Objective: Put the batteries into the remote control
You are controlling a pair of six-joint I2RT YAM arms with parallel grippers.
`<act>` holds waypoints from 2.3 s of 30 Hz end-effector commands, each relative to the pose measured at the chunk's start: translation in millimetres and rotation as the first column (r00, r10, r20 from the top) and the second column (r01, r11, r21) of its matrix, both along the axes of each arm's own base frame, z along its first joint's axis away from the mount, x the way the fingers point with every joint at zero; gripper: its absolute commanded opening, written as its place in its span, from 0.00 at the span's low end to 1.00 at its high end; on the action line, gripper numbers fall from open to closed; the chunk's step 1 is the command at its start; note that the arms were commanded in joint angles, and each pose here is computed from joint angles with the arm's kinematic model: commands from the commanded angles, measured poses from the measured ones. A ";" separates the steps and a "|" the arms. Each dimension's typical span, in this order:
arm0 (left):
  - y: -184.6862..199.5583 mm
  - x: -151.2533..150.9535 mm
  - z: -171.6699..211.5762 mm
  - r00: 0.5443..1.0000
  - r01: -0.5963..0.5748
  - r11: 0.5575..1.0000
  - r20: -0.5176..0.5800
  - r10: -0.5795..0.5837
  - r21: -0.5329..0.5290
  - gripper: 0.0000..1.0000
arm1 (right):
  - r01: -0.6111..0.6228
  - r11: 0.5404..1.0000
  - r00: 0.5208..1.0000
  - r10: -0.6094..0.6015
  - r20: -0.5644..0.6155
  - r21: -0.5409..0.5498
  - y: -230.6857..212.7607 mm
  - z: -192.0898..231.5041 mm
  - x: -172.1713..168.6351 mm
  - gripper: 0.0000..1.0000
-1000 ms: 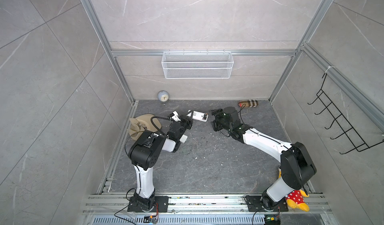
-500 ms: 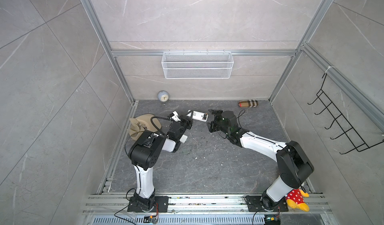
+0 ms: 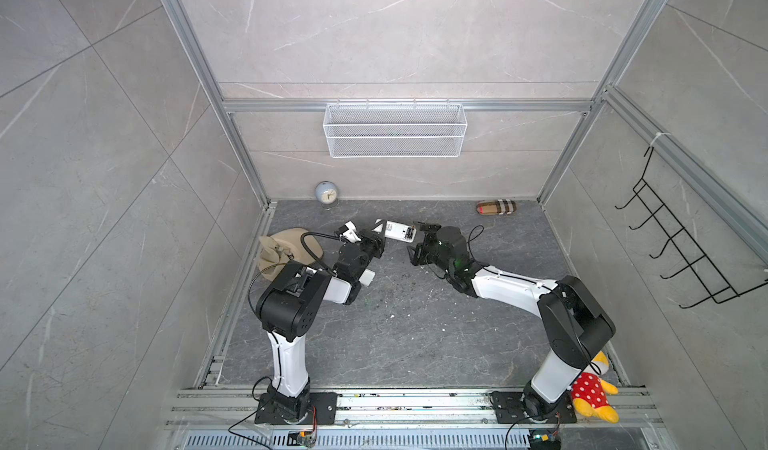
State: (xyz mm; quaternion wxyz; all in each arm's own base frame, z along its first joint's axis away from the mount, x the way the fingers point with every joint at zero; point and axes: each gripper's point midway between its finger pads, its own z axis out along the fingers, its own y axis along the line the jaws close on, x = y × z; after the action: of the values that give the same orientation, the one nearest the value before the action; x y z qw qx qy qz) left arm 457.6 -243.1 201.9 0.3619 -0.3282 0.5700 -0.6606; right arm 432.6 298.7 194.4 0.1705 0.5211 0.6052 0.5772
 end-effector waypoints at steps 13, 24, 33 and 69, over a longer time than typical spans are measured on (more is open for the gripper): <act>8.0 -14.6 42.9 0.988 -0.033 0.999 0.150 0.031 0.013 0.00 | 0.030 0.995 1.000 -0.031 0.003 0.093 11.0 -5.9 1.7 0.71; 8.7 -14.5 42.6 0.988 -0.040 0.999 0.150 0.037 0.016 0.00 | 0.024 0.993 1.000 -0.025 0.005 0.115 14.7 -6.3 3.9 0.62; 10.4 -16.3 46.2 0.987 -0.044 0.999 0.157 0.041 0.014 0.00 | 0.035 0.992 0.999 -0.036 0.010 0.122 13.2 -5.8 4.4 0.56; 15.3 -12.8 48.4 0.987 -0.054 0.998 0.149 0.055 -0.010 0.00 | -0.001 0.995 0.999 -0.003 0.047 0.099 19.1 2.7 8.7 0.41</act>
State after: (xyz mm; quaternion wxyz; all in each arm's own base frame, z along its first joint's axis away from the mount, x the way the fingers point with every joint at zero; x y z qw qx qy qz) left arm 449.6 -235.1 205.6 0.3891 -0.3195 0.5740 -0.6457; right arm 438.6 314.4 191.0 0.1581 0.5222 0.5698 0.6145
